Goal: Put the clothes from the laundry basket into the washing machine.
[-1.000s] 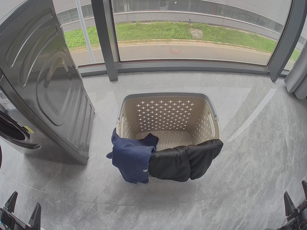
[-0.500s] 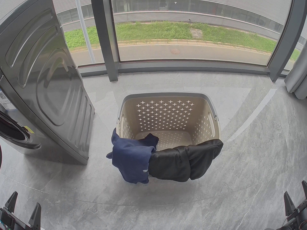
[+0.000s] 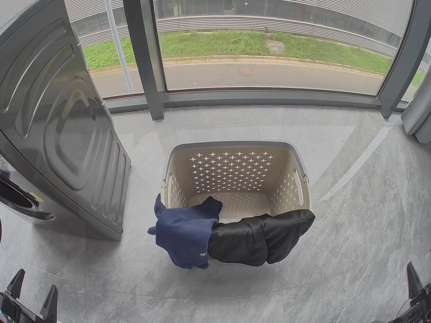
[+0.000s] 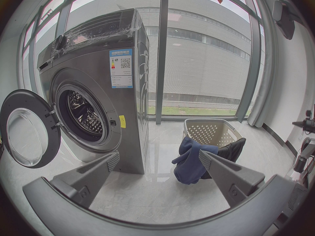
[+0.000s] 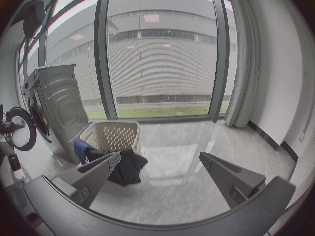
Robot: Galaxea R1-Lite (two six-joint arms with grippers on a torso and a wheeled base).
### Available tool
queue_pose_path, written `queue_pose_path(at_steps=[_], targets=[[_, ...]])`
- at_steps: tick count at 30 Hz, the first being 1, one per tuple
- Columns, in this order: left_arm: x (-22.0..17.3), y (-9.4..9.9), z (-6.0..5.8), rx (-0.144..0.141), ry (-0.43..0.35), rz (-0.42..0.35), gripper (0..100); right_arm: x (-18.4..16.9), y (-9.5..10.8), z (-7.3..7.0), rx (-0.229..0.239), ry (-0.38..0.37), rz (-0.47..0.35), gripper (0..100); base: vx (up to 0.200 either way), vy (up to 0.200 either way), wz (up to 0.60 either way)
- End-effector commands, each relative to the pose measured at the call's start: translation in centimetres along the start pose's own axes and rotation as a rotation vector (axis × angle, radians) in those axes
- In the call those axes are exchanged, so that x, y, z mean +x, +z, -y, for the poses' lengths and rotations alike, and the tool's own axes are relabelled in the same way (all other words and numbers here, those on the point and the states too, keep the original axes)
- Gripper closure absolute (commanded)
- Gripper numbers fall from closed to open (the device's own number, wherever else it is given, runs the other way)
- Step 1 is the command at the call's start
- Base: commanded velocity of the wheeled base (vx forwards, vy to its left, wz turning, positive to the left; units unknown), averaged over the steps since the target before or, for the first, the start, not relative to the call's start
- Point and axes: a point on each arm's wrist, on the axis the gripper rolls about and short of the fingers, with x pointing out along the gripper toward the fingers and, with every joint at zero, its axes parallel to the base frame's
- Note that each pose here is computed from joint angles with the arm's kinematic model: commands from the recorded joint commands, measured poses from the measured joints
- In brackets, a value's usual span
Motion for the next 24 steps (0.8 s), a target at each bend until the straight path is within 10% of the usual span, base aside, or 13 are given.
queue_pose_path(at_steps=[1,10,24], targets=[[0.0,-0.4,0.0,0.003,0.0,0.002,0,0.9,5.1,-0.1,0.012,0.019,-0.001,0,0.0,0.0,0.0],[0.0,-0.4,0.0,-0.001,0.0,0.002,0,10.9,4.5,-1.2,0.091,0.163,-0.438,0,0.0,0.0,0.0],[0.0,-0.4,0.0,-0.001,0.0,0.002,0,19.0,1.5,-5.8,0.13,0.216,-0.58,0,-0.014,0.0,0.0]])
